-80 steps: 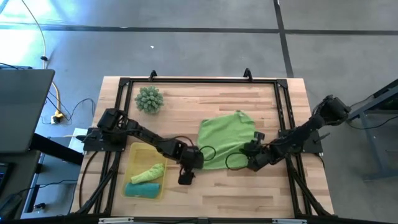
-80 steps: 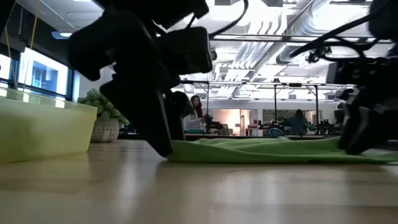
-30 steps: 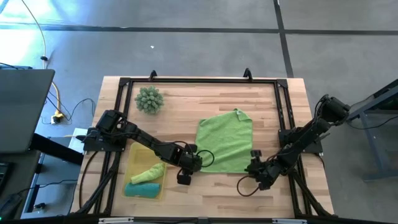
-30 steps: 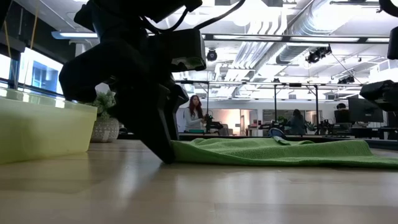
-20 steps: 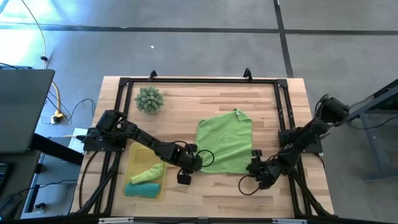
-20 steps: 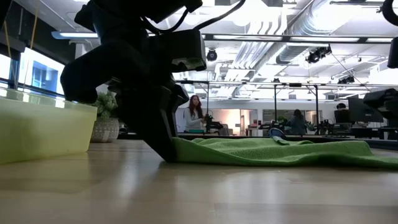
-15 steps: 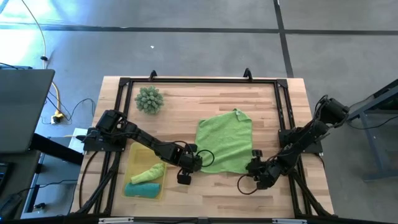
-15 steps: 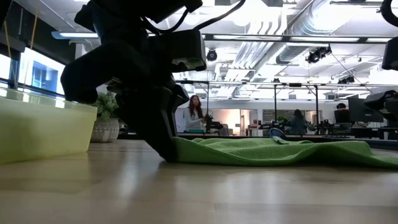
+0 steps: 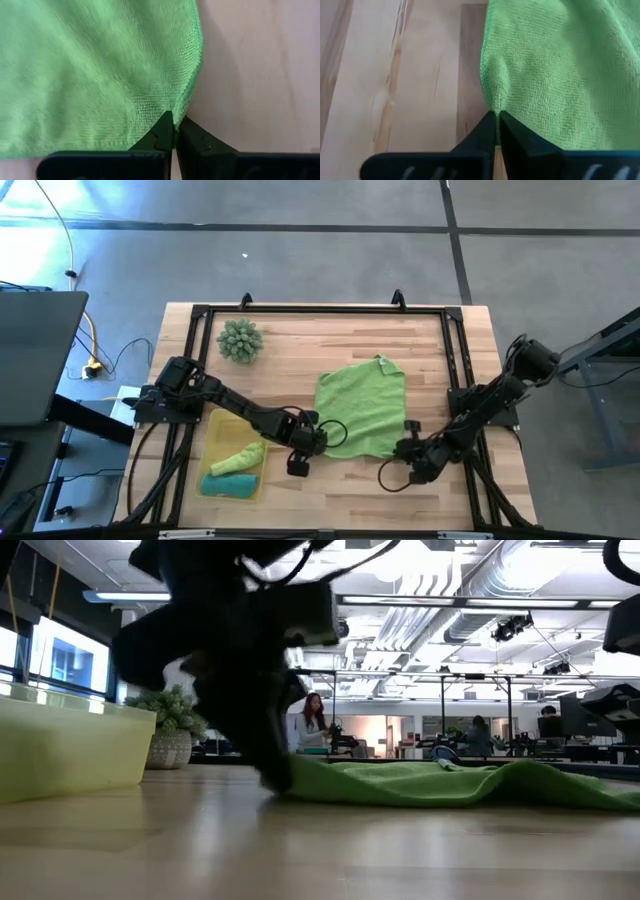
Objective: Roll microfiber towels into tight, uniform cylinder then place into a basket
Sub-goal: Fold the green towel
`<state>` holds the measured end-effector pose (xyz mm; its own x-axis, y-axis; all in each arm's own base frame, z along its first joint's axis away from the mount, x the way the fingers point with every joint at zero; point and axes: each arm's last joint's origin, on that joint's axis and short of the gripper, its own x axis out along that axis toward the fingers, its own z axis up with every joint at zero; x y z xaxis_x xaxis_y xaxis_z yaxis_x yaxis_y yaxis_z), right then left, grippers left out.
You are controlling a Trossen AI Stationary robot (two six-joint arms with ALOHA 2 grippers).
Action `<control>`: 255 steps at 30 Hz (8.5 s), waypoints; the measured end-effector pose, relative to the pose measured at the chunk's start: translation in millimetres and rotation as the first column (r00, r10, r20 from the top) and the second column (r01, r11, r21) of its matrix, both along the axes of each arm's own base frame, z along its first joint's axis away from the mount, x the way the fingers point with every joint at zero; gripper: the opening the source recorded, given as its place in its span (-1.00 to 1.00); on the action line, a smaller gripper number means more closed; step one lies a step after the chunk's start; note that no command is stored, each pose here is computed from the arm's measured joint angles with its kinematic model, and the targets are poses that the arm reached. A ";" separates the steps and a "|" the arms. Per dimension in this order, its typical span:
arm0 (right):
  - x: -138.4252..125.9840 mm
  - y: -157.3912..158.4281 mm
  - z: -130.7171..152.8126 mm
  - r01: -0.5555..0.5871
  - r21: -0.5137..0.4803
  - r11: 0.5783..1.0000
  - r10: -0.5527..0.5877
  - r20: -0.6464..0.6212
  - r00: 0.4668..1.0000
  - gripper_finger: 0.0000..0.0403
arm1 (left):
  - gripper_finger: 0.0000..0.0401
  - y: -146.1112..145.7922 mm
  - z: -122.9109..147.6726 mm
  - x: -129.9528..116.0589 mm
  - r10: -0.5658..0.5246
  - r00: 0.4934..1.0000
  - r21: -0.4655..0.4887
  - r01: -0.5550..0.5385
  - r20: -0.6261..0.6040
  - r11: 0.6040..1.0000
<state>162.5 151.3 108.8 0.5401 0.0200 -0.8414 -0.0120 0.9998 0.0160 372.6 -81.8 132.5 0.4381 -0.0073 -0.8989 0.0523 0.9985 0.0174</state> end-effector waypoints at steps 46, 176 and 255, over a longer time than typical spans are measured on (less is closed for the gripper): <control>28.1 -130.2 290.5 0.363 -0.634 0.683 -0.348 0.155 0.925 -1.00 | -1.00 85.7 277.3 -0.5 0.191 0.976 0.430 -0.216 0.100 0.877; 73.7 -192.6 40.3 0.213 -0.184 0.960 -0.173 0.213 0.962 -1.00 | -1.00 80.7 28.1 -42.9 0.729 0.682 0.120 -0.721 -0.050 0.683; 87.6 -225.5 33.0 0.407 0.187 0.894 -0.444 0.251 0.860 -0.28 | -0.90 141.3 32.2 -53.8 0.771 0.636 0.279 -0.736 -0.029 0.617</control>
